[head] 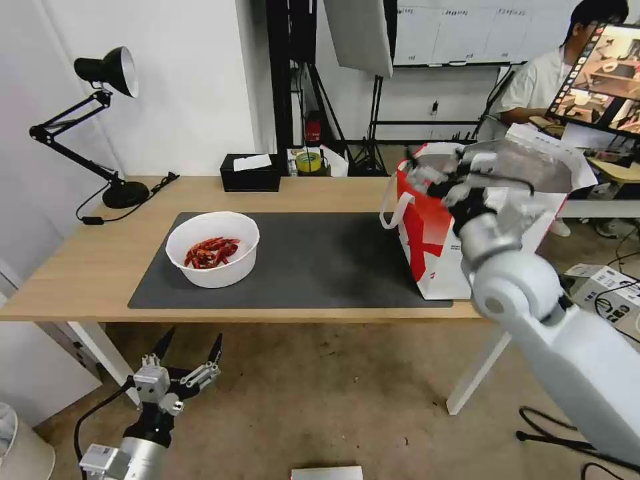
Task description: Pick up the trash from the table and place it into the takeout bag.
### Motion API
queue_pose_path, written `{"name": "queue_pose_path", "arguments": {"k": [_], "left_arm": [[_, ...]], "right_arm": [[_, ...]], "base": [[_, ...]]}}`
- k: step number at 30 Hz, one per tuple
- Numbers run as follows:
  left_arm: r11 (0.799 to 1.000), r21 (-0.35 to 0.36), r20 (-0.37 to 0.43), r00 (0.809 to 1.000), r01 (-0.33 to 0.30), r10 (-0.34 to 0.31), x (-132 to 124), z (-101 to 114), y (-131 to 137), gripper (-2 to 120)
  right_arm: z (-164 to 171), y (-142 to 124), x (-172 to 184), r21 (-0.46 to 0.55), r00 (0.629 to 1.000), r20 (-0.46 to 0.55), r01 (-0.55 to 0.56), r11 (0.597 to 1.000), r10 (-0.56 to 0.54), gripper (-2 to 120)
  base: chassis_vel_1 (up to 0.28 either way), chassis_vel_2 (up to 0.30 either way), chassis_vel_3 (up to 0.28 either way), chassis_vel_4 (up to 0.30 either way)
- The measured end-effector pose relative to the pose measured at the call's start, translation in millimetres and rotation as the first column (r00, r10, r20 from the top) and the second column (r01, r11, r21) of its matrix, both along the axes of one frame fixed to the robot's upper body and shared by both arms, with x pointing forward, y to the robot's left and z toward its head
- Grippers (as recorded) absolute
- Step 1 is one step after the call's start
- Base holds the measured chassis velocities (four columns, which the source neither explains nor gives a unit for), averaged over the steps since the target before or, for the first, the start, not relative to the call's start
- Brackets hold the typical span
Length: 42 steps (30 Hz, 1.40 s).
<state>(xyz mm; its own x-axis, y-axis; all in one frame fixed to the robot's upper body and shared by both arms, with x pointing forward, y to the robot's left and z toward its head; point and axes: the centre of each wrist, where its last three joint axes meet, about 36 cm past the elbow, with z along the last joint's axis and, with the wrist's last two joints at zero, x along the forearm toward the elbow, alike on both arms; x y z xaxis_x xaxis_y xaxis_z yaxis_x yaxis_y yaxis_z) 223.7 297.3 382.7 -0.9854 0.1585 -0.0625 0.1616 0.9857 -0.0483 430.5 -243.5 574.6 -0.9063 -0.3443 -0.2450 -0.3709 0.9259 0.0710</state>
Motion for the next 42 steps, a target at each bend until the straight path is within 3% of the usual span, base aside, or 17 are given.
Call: {"name": "queue_pose_path", "arguments": {"k": [3,9,12,15,16,19,23,30,42], "left_arm": [[1.0,-0.005,0.004,1.0,0.001,-0.001,0.6,-0.3,-1.9,100],[1.0,-0.003,0.007,1.0,0.001,-0.001,-1.5,-0.7,-2.3,100],[1.0,-0.002,0.008,1.0,0.001,-0.001,-2.4,-0.9,-2.0,100],[1.0,-0.001,0.008,1.0,0.0,0.0,-2.9,-1.1,-2.2,100],[1.0,-0.001,0.008,1.0,0.0,0.0,-2.9,-1.1,-2.2,100],[1.0,0.0,0.008,1.0,-0.001,0.001,-3.6,-2.3,-2.7,100],[1.0,0.0,0.005,1.0,0.0,0.0,-4.4,-4.5,-3.9,100],[1.0,-0.001,0.002,1.0,0.002,-0.002,-5.3,-6.6,-6.9,100],[1.0,0.002,-0.001,1.0,-0.002,0.002,-11.2,-12.8,-6.6,100]], "right_arm": [[-20.4,-4.2,-28.6,-0.008,0.996,0.014,-0.092,0.996,0.092,100],[-68.0,-13.7,-72.2,0.0,0.993,-0.013,-0.12,0.993,0.12,100],[-93.3,-20.1,-92.3,-0.008,0.995,-0.011,-0.102,0.995,0.102,100],[-140.5,-27.0,-128.3,-0.044,0.998,-0.038,-0.045,0.998,0.043,100],[-140.5,-27.0,-128.3,-0.044,0.998,-0.038,-0.045,0.998,0.043,100],[-194.3,-27.7,-172.3,-0.067,0.997,-0.071,0.018,0.998,-0.023,100],[-226.8,-25.5,-199.3,-0.072,0.994,-0.083,0.059,0.996,-0.065,100],[-239.8,-17.0,-211.7,-0.069,0.991,-0.09,0.093,0.993,-0.099,100],[-229.0,-11.9,-195.4,-0.101,0.991,-0.059,0.115,0.988,-0.121,100]], "base": [[0.0,0.0,0.0,0.0],[0.0,0.0,0.0,0.0],[0.0,0.0,0.0,0.0],[0.0,0.0,0.0,0.0],[0.0,0.0,0.0,0.0],[0.0,0.0,0.0,0.0],[0.0,0.0,0.0,0.0],[0.0,0.0,0.0,0.0],[0.0,0.0,0.0,0.0]]}}
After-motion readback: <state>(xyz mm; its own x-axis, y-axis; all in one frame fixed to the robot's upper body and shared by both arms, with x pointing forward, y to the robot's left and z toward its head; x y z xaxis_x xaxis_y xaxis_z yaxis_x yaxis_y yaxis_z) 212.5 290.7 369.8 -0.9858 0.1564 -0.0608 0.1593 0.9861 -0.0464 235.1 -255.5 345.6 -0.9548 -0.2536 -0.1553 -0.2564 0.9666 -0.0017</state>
